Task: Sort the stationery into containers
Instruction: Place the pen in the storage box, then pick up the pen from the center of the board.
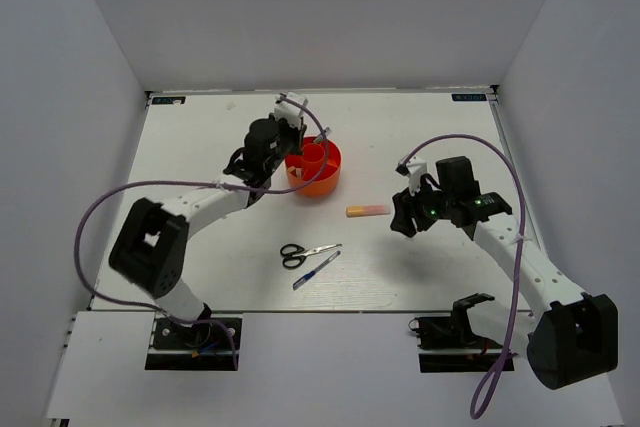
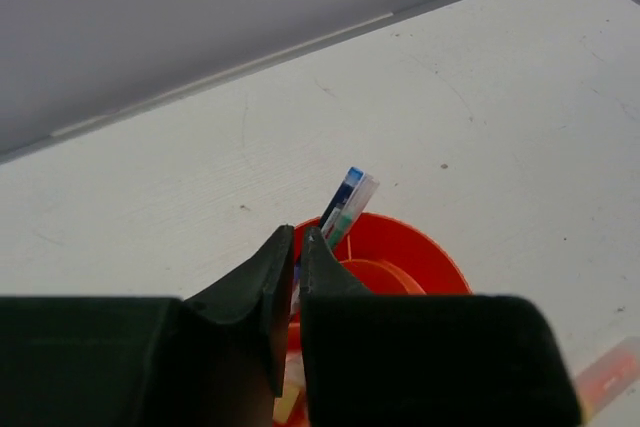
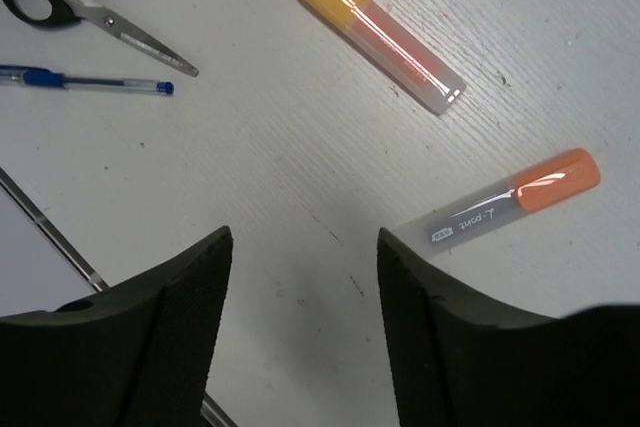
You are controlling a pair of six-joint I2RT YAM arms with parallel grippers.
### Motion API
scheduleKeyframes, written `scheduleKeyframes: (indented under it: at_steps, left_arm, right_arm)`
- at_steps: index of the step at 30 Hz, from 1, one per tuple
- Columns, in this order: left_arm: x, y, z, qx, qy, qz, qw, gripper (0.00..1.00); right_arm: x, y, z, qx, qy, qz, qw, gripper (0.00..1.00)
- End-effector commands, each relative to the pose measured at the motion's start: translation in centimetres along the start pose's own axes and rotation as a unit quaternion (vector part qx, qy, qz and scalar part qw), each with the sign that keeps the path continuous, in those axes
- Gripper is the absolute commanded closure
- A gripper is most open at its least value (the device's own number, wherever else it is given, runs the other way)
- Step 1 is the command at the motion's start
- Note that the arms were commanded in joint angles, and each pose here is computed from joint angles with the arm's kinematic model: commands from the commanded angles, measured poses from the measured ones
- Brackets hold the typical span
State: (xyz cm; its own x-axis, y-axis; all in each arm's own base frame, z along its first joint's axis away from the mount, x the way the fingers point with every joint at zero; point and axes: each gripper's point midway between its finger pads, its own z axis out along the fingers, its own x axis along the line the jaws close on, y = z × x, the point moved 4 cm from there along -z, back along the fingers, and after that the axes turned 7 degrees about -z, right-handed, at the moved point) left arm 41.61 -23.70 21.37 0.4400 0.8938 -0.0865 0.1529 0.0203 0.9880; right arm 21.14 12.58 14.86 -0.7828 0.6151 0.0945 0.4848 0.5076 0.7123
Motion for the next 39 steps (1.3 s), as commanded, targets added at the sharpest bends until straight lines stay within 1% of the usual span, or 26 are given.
scheduleKeyframes:
  at_steps: [1,2,3,4,5,6,7,8,9,10,11,12,14,15,16,17,19,20,22,23,24,25,26,29,35,39]
  left_arm:
    - [-0.2,4.9,-4.2,-0.039,0.001,-0.01,0.999,0.82]
    - [-0.2,4.5,-6.4,0.005,0.008,-0.032,0.999,0.85]
    - [0.0,4.7,-7.2,0.021,0.02,-0.059,0.998,0.87]
    - [0.1,4.6,-8.0,0.042,0.034,-0.09,0.994,0.87]
    - [0.8,2.5,-10.8,0.138,0.062,-0.1,0.983,0.82]
    - [1.0,3.3,-11.6,0.154,0.073,-0.129,0.977,0.72]
    - [0.4,3.5,-12.6,0.18,0.058,-0.148,0.971,0.48]
    - [0.9,0.2,-15.5,0.28,0.083,-0.148,0.945,0.4]
    - [1.0,-0.9,-16.8,0.308,0.088,-0.152,0.935,0.34]
    - [1.0,-2.4,-19.0,0.355,0.094,-0.151,0.918,0.24]
    - [1.1,-3.2,-19.9,0.368,0.096,-0.149,0.913,0.23]
    - [1.5,-5.7,-22.2,0.39,0.103,-0.147,0.903,0.23]
    - [1.9,-7.3,-23.3,0.393,0.107,-0.155,0.9,0.23]
    - [2.2,-9.6,-25.0,0.398,0.11,-0.157,0.897,0.26]
    - [2.5,-10.2,-25.1,0.39,0.113,-0.161,0.9,0.28]
    - [3.0,-11.6,-25.8,0.397,0.124,-0.166,0.894,0.33]
    - [3.5,-12.0,-26.2,0.371,0.126,-0.183,0.902,0.49]
    - [3.1,-11.8,-26.4,0.365,0.111,-0.194,0.904,0.7]
    - [3.6,-11.1,-26.3,0.346,0.115,-0.199,0.909,0.82]
    - [3.7,-11.4,-26.4,0.349,0.117,-0.204,0.907,0.84]
    - [4.0,-11.3,-26.5,0.347,0.123,-0.218,0.904,0.81]
    - [4.0,-11.2,-26.6,0.346,0.123,-0.224,0.903,0.74]
    - [4.0,-11.2,-26.8,0.346,0.124,-0.225,0.902,0.64]
    - [3.9,-11.2,-27.1,0.339,0.122,-0.224,0.905,0.55]
    - [4.3,-10.2,-27.5,0.305,0.13,-0.214,0.919,0.53]
    - [4.4,-10.1,-27.6,0.299,0.133,-0.213,0.92,0.52]
  right_arm:
    - [1.0,-0.1,0.0,-0.011,0.036,-0.019,0.999,0.36]
    - [1.8,-0.1,0.1,-0.024,0.073,-0.051,0.996,0.36]
    - [2.3,-0.2,0.2,-0.025,0.092,-0.064,0.993,0.36]
    - [2.9,-0.5,0.1,-0.024,0.115,-0.071,0.991,0.41]
    - [3.7,-0.4,0.3,-0.041,0.154,-0.105,0.982,0.46]
    - [4.2,-0.5,0.5,-0.04,0.171,-0.121,0.977,0.63]
    - [4.5,-0.5,0.6,-0.042,0.184,-0.143,0.972,0.72]
    - [4.9,-0.3,0.9,-0.044,0.199,-0.155,0.967,0.83]
    - [4.7,-0.2,1.4,-0.042,0.203,-0.17,0.963,0.95]
    - [4.9,-0.2,2.1,-0.037,0.211,-0.191,0.958,0.97]
    - [5.2,0.2,2.4,-0.03,0.213,-0.207,0.954,0.97]
    - [5.8,0.6,3.0,-0.024,0.23,-0.234,0.944,0.87]
    - [7.3,0.9,4.1,-0.008,0.272,-0.253,0.929,0.67]
    - [8.7,0.6,4.8,-0.004,0.302,-0.295,0.907,0.56]
    - [9.2,0.7,5.1,-0.002,0.313,-0.309,0.898,0.52]
    - [9.5,1.5,5.3,-0.006,0.317,-0.324,0.891,0.5]
    - [10.9,0.9,6.6,-0.004,0.354,-0.376,0.857,0.5]
    - [11.0,1.5,7.0,-0.014,0.351,-0.4,0.846,0.52]
    - [11.3,1.5,8.4,-0.007,0.356,-0.435,0.827,0.55]
    - [11.6,2.0,8.9,0.0,0.359,-0.453,0.816,0.6]
    - [11.9,1.9,9.2,0.006,0.363,-0.467,0.806,0.63]
    - [11.8,1.0,10.0,0.021,0.381,-0.483,0.788,0.68]
    - [12.2,1.8,10.2,0.024,0.384,-0.496,0.779,0.7]
    - [12.7,1.5,11.4,0.042,0.393,-0.508,0.766,0.73]
    - [12.9,0.7,13.2,0.072,0.379,-0.535,0.752,0.73]
    - [12.7,0.4,14.2,0.084,0.363,-0.545,0.751,0.73]
